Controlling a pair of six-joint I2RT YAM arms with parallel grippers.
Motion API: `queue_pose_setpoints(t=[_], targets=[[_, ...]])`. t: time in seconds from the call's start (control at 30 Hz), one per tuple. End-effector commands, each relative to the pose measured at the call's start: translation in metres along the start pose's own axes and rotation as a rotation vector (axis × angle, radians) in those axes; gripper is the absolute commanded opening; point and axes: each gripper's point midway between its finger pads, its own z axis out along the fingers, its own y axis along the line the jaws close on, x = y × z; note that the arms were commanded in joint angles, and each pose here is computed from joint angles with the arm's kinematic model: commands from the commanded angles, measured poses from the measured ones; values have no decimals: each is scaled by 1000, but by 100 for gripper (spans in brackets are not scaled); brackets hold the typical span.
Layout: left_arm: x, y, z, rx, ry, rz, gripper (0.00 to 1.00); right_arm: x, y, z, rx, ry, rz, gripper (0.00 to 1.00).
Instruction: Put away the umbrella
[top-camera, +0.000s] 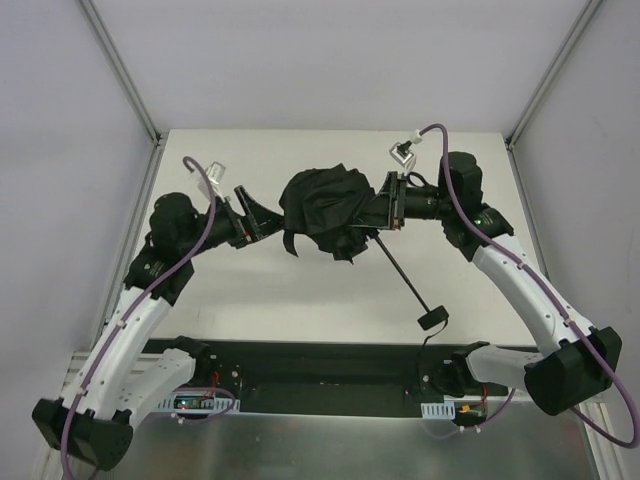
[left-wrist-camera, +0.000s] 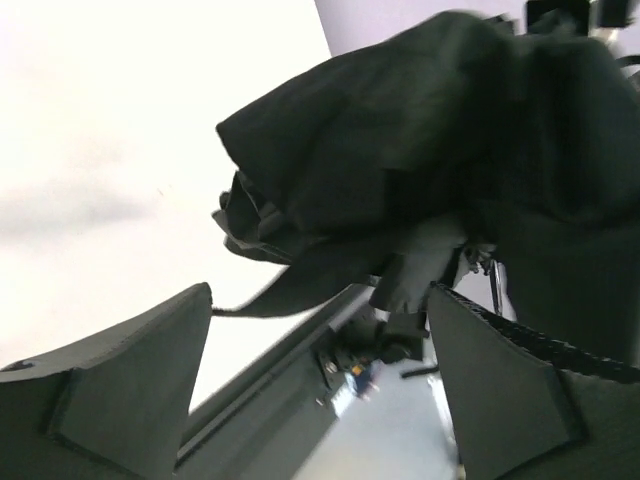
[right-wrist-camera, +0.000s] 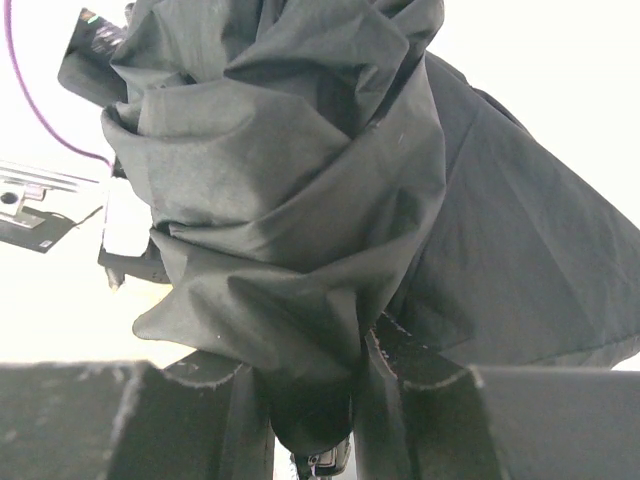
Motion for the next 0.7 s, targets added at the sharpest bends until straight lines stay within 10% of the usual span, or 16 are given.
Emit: queue_pose_setpoints(t=[0.0, 0.13, 0.23, 0.4, 0.67], targets=[[13, -23, 18, 183, 179, -31, 97, -17, 46, -10, -123, -11, -85, 0], [18, -16, 30, 176, 236, -55, 98, -19, 51, -9, -149, -7, -81, 0], [25, -15, 32, 184, 277, -72, 80, -22, 49, -9, -147, -6, -66, 0], [46, -10, 25, 200, 340, -89, 3, -26, 36, -4, -120, -20, -37, 0], [55, 5, 7, 107, 294, -56, 2, -25, 11, 3, -119, 49, 86, 0]])
